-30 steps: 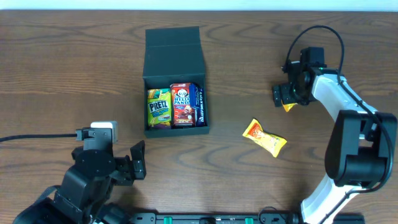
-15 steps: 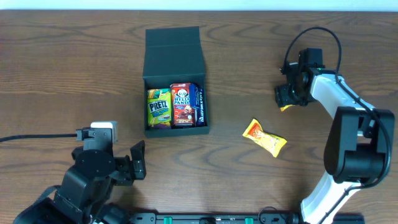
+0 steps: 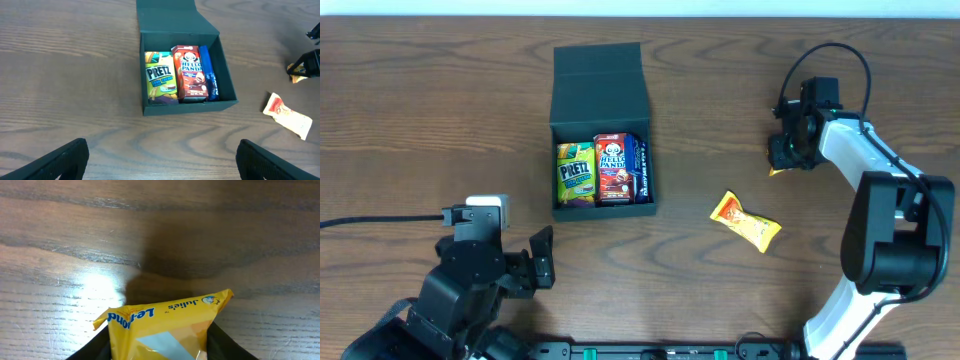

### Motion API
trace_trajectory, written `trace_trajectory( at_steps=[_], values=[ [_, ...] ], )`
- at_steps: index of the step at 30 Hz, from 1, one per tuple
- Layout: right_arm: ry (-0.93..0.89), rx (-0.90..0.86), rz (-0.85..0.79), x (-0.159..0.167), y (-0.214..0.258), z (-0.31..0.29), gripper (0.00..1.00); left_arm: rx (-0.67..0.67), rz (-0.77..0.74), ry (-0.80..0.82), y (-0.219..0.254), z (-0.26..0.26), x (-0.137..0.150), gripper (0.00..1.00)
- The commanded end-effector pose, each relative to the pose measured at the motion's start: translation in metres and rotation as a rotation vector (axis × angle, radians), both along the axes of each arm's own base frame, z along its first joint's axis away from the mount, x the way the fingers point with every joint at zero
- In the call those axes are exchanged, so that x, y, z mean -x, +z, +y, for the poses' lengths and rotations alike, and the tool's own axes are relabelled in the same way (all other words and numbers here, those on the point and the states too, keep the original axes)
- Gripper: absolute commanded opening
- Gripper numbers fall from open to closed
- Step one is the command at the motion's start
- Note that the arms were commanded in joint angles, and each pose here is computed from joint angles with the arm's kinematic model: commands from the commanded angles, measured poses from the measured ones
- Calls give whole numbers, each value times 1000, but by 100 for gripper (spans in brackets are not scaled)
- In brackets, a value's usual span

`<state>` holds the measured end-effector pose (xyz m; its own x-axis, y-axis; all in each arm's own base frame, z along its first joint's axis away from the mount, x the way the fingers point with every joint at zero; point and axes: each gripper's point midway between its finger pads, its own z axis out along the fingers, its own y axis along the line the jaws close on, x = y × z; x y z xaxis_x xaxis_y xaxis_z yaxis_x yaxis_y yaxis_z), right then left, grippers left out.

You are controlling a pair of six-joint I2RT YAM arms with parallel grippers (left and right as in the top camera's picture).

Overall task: Pack container
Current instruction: 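Carry the yellow packet left and drop it into the box's left side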

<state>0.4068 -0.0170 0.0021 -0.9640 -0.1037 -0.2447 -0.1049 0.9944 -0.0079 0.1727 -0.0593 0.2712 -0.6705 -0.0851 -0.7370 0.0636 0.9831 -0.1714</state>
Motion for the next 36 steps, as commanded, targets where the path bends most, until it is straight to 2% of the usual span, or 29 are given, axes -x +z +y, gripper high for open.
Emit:
trace_trajectory(
  at_steps=[1, 6, 12, 21, 27, 32, 36],
  values=[
    [-36, -23, -16, -8, 5, 4, 40, 11, -2, 9, 2, 1, 1, 95],
    [-27, -106, -35, -20, 23, 19, 35, 11, -2, 9, 2, 1, 1, 95],
    [-18, -169, -84, -44, 66, 47, 32, 11, -2, 9, 2, 1, 1, 95],
    [120, -222, -182, -64, 129, 141, 30, 11, -2, 9, 2, 1, 1, 95],
    [220, -293, -245, -56, 153, 229, 30, 11, -2, 9, 2, 1, 1, 95],
    [355, -355, -308, -34, 167, 308, 31, 11, -2, 9, 2, 1, 1, 95],
    [393, -409, -346, -19, 177, 352, 30, 11, -2, 9, 2, 1, 1, 95]
  ],
)
